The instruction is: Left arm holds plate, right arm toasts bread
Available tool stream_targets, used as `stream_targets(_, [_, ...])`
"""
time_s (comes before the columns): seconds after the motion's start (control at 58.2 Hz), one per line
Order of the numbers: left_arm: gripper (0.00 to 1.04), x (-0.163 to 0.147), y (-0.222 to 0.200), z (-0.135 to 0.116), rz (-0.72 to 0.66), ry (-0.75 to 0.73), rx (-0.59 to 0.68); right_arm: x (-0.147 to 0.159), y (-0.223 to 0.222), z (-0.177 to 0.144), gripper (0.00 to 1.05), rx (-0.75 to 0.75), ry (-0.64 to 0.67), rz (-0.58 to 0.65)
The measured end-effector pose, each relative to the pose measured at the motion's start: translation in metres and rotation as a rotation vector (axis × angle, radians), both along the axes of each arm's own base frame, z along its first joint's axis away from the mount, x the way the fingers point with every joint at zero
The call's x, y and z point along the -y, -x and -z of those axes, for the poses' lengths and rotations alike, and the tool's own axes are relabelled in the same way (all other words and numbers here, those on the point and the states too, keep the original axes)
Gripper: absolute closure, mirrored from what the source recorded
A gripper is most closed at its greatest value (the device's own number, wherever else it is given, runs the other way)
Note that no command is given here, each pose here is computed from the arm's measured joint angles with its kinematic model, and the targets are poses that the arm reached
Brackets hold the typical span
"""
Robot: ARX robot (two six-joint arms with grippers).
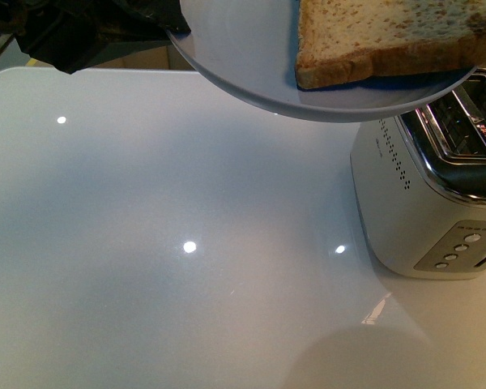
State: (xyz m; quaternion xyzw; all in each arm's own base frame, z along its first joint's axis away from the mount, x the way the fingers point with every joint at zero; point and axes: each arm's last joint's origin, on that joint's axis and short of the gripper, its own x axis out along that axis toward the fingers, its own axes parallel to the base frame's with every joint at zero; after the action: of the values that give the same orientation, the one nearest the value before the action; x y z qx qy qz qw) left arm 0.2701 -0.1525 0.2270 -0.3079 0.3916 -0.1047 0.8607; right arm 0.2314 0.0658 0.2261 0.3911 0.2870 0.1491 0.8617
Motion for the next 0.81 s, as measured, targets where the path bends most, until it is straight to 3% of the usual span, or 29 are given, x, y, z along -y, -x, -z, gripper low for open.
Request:
stream_targets(0.069, [1.02,0.000,0.000,0.000,0.000,0.000,0.000,-0.001,-0.003,0.002,0.13,-0.008,0.000,0.006])
stream_targets(0.223, [1.02,0.000,0.000,0.000,0.000,0.000,0.000,-0.002,-0.009,0.005,0.37,-0.010,0.005,0.020])
stream_targets(0.361, [1.02,0.000,0.000,0.000,-0.001,0.001,-0.001,0.000,-0.011,0.001,0.70,0.008,0.001,0.038])
stream_targets(0.515, [1.02,0.000,0.000,0.000,-0.005,0.001,-0.001,0.008,-0.008,-0.008,0.97,0.039,-0.005,0.066])
stream_targets(0.704, [1.02,0.000,0.000,0.000,-0.004,0.004,-0.003,0.028,0.000,-0.042,1.01,0.145,0.011,0.121])
stream_targets(0.807, [1.02,0.000,0.000,0.000,-0.004,0.005,-0.003,0.052,0.003,-0.075,1.01,0.258,0.202,0.239])
